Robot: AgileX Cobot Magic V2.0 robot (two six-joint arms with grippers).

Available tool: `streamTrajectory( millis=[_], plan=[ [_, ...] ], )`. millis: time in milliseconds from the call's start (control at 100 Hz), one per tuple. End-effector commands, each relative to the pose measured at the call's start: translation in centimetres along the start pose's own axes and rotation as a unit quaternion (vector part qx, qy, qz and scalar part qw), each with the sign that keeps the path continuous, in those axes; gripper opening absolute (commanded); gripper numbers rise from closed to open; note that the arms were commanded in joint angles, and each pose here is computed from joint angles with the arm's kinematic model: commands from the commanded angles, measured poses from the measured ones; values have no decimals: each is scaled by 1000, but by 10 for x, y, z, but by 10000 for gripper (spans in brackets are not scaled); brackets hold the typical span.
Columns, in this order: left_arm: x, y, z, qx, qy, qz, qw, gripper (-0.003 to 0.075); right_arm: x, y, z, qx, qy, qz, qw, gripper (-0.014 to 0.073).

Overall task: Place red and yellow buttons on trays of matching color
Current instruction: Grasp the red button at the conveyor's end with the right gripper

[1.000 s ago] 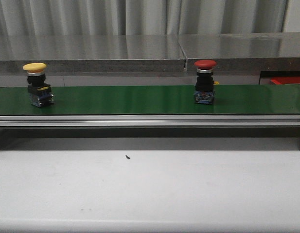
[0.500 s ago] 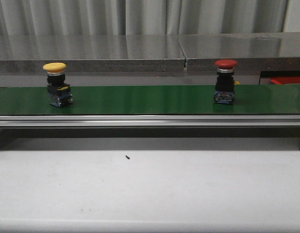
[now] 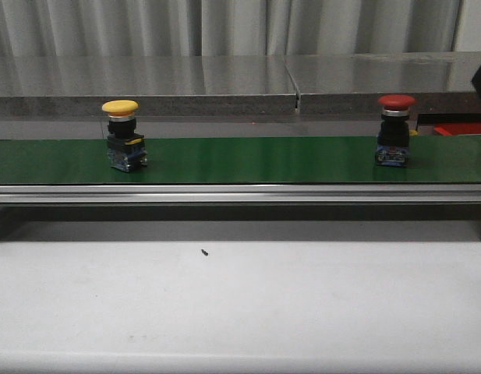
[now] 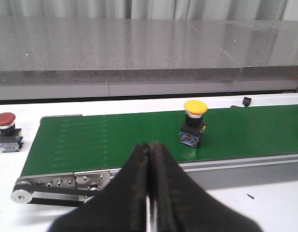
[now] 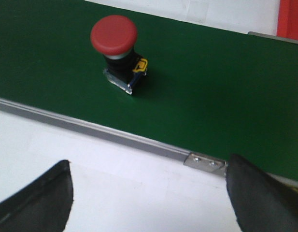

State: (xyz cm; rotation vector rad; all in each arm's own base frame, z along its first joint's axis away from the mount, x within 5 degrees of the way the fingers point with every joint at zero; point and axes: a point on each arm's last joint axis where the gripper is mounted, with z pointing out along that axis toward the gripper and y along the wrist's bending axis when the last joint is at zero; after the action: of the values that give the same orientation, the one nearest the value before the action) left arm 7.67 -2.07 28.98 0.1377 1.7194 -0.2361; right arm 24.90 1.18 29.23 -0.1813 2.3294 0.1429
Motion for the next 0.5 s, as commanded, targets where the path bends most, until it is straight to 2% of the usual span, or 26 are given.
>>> streamTrajectory(
  millis=[0,490],
  plan=[
    [-14,1,-1,-9,-43,-8,999,-19,-27,-4,7,6,-34,-3,999,636],
    [-14,1,-1,-9,-43,-8,999,-19,-72,-20,82,-6,12,-8,1000,636]
  ],
)
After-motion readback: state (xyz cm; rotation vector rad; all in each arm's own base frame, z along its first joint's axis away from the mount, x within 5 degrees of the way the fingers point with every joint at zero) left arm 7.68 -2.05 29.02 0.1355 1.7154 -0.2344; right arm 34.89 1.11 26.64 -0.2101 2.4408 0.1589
